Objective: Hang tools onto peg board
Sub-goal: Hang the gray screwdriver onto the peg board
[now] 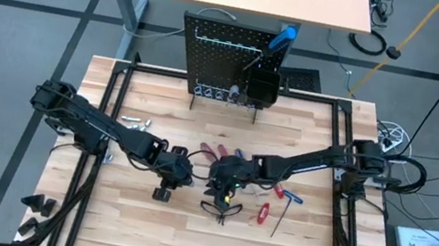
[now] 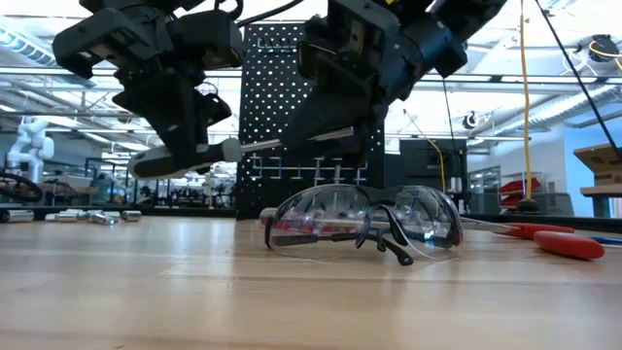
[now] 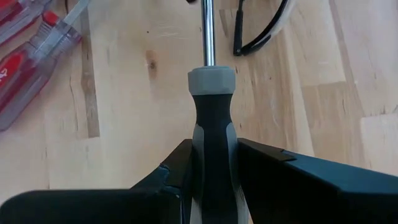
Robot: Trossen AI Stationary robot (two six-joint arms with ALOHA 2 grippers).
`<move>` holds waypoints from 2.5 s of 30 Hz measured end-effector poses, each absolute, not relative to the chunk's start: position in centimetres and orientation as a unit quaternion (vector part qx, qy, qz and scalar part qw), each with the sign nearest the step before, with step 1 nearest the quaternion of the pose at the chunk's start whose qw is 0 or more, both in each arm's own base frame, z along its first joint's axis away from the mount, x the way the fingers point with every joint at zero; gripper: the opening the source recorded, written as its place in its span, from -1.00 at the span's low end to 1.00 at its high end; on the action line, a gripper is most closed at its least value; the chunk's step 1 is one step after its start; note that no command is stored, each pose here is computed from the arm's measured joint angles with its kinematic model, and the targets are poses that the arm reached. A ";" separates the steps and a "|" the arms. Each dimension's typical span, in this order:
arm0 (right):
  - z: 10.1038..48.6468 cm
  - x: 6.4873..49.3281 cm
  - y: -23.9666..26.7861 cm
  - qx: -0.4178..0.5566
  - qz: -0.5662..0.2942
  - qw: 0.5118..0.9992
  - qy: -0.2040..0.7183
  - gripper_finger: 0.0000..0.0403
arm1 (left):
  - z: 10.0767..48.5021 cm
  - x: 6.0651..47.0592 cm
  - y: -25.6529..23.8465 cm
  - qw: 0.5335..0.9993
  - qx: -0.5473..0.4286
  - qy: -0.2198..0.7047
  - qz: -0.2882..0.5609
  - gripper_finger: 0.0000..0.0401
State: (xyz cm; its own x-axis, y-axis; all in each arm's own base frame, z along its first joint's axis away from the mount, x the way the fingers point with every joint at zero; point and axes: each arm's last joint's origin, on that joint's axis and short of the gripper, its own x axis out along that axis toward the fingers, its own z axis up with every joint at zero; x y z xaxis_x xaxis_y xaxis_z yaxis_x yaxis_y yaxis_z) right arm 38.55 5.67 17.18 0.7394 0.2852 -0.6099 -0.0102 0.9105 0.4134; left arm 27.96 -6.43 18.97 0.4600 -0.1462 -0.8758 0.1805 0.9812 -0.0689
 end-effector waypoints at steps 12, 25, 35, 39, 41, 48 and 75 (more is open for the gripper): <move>17.5 38.7 6.4 0.099 0.049 0.918 0.380 -0.97 | 19.0 28.0 -6.5 0.857 0.023 0.506 -0.100 -0.10; 19.3 35.6 6.6 0.018 -0.011 0.907 0.421 -0.97 | 23.6 23.1 -4.4 0.916 0.102 0.388 0.021 0.08; 21.0 30.5 4.3 0.065 0.026 0.980 0.185 -0.97 | 25.1 19.0 -3.8 0.997 0.077 -0.024 -0.018 0.09; 21.8 28.9 4.4 0.084 0.095 0.992 0.027 -0.97 | 24.3 17.8 -3.5 0.984 0.076 -0.157 -0.026 0.09; 22.3 28.6 4.5 0.094 0.107 0.989 -0.038 -0.97 | 23.5 17.7 -3.4 0.980 0.072 -0.177 -0.046 0.09; 24.1 30.6 4.7 0.104 0.110 0.983 -0.106 -0.97 | 23.5 21.1 -3.4 0.981 0.054 -0.173 -0.066 0.09; 23.5 34.3 4.8 0.090 0.066 0.991 -0.072 -0.97 | 25.9 25.4 -4.0 0.972 0.085 -0.189 -0.113 -0.47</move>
State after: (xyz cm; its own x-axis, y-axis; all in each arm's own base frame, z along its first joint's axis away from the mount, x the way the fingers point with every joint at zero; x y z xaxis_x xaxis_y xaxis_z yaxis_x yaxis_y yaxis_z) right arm 34.27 4.79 23.50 0.9810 0.1170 0.1550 -0.1431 0.9751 0.1694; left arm 25.42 -4.04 25.89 0.9031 -0.2511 0.3483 0.1872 0.9603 0.2070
